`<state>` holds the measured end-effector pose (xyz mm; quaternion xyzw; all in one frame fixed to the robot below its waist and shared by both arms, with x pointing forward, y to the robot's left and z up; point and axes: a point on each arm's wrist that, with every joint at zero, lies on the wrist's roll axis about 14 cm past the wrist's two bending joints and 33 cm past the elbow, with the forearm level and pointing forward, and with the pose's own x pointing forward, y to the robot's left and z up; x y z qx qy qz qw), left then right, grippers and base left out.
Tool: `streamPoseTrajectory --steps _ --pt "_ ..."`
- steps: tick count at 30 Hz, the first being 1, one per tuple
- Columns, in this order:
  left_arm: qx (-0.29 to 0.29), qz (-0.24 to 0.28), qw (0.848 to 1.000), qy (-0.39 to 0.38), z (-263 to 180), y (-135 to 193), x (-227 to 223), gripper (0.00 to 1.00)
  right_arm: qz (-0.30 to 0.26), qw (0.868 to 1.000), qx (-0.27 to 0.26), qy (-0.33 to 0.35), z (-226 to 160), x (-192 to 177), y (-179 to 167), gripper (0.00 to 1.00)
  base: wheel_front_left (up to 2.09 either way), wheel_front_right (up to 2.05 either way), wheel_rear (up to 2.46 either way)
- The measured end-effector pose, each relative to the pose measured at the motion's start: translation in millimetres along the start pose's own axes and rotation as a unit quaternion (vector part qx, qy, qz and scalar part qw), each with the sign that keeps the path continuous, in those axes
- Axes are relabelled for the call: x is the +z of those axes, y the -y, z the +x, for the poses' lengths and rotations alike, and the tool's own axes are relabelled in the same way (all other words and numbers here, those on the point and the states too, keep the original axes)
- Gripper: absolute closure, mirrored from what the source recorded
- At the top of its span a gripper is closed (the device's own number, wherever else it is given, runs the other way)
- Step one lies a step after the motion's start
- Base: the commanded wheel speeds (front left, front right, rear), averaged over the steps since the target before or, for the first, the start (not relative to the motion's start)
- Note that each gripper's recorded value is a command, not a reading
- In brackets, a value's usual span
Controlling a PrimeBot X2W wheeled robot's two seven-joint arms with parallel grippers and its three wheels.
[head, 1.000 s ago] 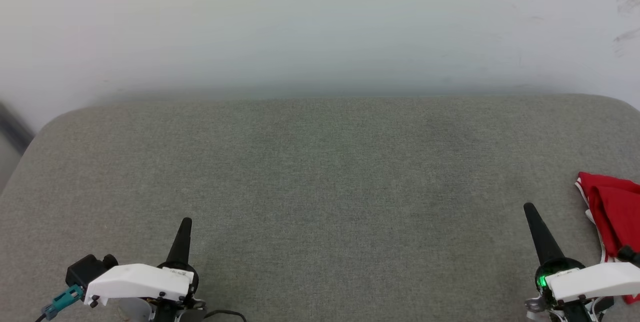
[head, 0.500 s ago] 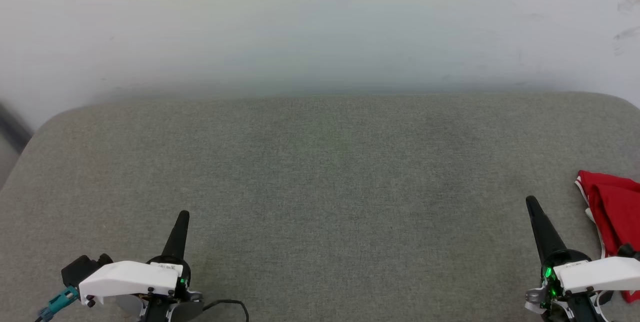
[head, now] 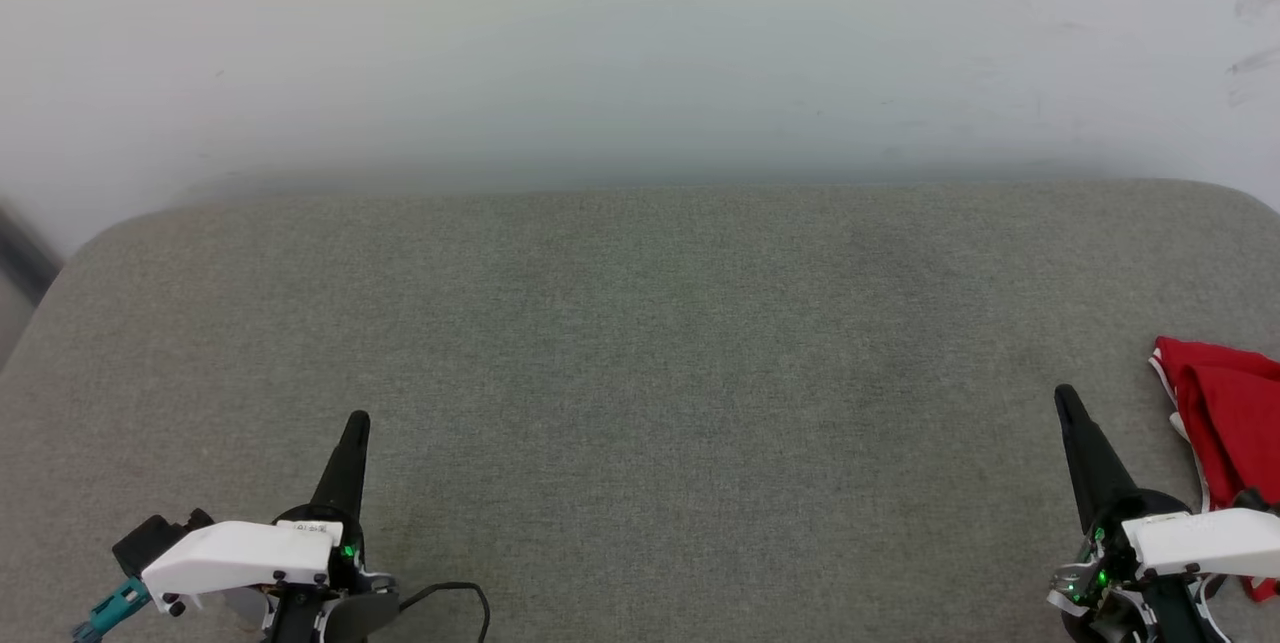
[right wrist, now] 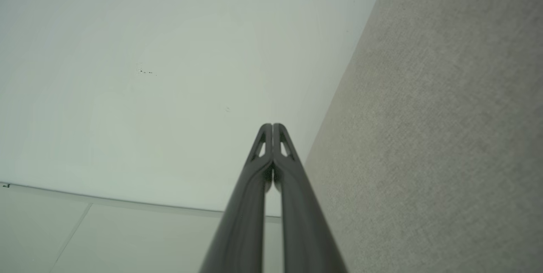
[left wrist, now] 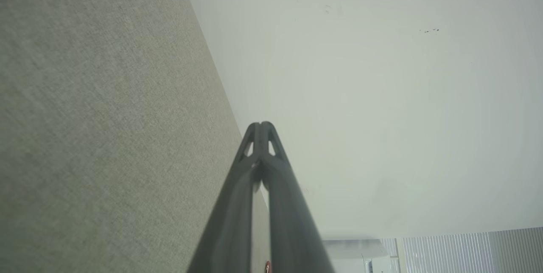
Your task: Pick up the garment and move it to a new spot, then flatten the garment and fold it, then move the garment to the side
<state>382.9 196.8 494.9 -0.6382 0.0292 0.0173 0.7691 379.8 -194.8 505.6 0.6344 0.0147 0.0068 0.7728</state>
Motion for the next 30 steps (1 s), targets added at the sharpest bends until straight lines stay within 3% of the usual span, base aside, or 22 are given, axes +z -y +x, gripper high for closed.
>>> streamPoseTrajectory --steps 30 --pt "-0.028 -0.094 0.995 0.009 4.1 8.8 5.8 1.00 0.098 0.995 0.000 0.016 7.6 6.2 2.7 1.00 0.00 0.00 0.00"
